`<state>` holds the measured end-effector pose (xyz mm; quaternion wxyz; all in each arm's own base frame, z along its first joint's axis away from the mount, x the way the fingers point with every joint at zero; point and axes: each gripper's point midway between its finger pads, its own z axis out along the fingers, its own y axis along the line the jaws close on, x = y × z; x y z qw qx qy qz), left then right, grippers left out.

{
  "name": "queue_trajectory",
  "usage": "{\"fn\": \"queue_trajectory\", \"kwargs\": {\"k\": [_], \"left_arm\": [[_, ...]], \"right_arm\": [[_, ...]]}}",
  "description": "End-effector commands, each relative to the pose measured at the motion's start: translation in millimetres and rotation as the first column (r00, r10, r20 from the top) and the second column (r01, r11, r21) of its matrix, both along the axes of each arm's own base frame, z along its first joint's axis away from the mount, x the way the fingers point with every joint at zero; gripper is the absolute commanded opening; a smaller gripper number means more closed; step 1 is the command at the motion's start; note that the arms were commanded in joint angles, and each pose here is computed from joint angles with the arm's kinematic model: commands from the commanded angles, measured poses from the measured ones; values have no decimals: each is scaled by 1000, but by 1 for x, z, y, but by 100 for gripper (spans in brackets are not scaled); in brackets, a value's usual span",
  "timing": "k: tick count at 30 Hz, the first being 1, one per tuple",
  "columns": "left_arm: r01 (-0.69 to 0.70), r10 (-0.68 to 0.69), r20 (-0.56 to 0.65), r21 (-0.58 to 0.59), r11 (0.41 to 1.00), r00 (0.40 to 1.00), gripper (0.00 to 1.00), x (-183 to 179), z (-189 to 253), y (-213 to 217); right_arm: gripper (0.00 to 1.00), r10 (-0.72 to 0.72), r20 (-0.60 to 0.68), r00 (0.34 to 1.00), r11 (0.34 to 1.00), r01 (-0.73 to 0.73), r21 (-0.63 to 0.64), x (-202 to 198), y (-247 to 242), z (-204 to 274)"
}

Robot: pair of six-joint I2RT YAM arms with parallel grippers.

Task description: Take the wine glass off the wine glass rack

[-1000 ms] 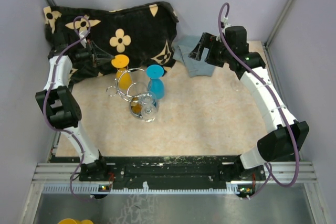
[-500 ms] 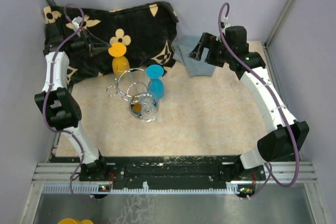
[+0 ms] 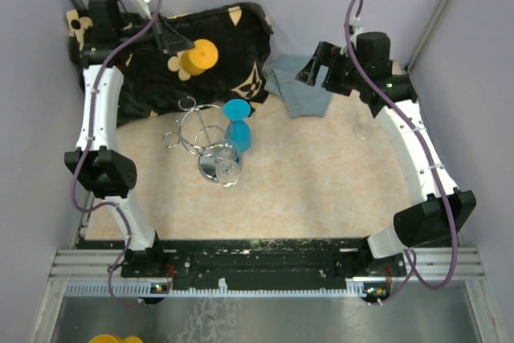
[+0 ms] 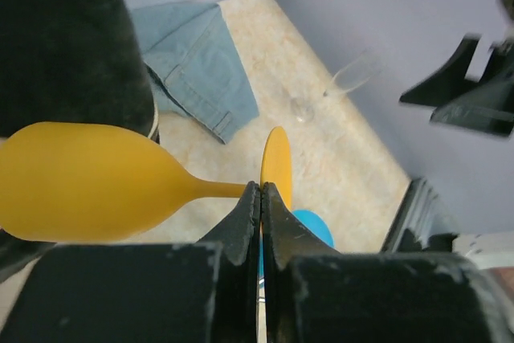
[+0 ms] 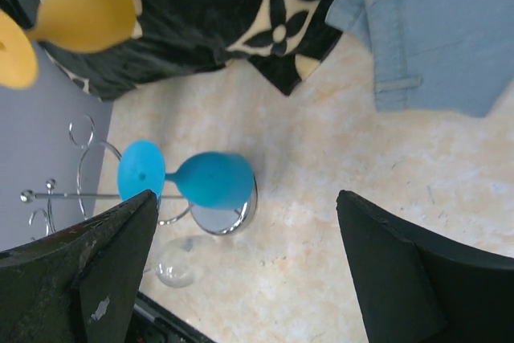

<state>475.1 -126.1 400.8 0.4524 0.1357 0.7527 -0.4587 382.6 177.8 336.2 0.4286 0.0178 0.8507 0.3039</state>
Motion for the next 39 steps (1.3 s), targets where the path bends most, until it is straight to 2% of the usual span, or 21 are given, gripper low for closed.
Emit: {"fn": "queue_trajectory", "kwargs": {"k": [1,8,13,18,23,27,31,36,39], "left_arm": [[20,-88,284,234,972,955,0,-37,30,-54],[33,-271,507,430,902,819,0,-86,44,-132],[51,-407,582,530,847,704,0,-127,39,-182],[123,-561,566,629,767,604,0,-182,2,-230],[166,-695,535,722,671,481,0,-230,-40,-257],[130,-760,532,781,611,375,0,-244,-66,-266],[77,-828,502,842,534,252,0,-253,-105,-269],[5,-868,489,871,491,82,0,-268,-135,-276],[-14,-882,472,882,471,20,0,-274,-150,-279]], "right_arm": [[93,-67,160,985,997,61,38,3,-40,64],[94,-132,208,969,991,131,18,-4,-76,87],[94,-158,228,961,987,156,25,-12,-94,101],[94,-156,235,959,987,160,4,-19,-104,108],[94,-125,202,971,991,131,-16,-31,-102,101],[93,-95,175,980,995,100,-21,-41,-98,88],[92,-33,83,996,999,33,-2,-48,-88,60],[90,18,-2,1000,1000,-18,7,-55,-81,30],[89,46,-26,999,999,-46,7,-59,-78,20]]}}
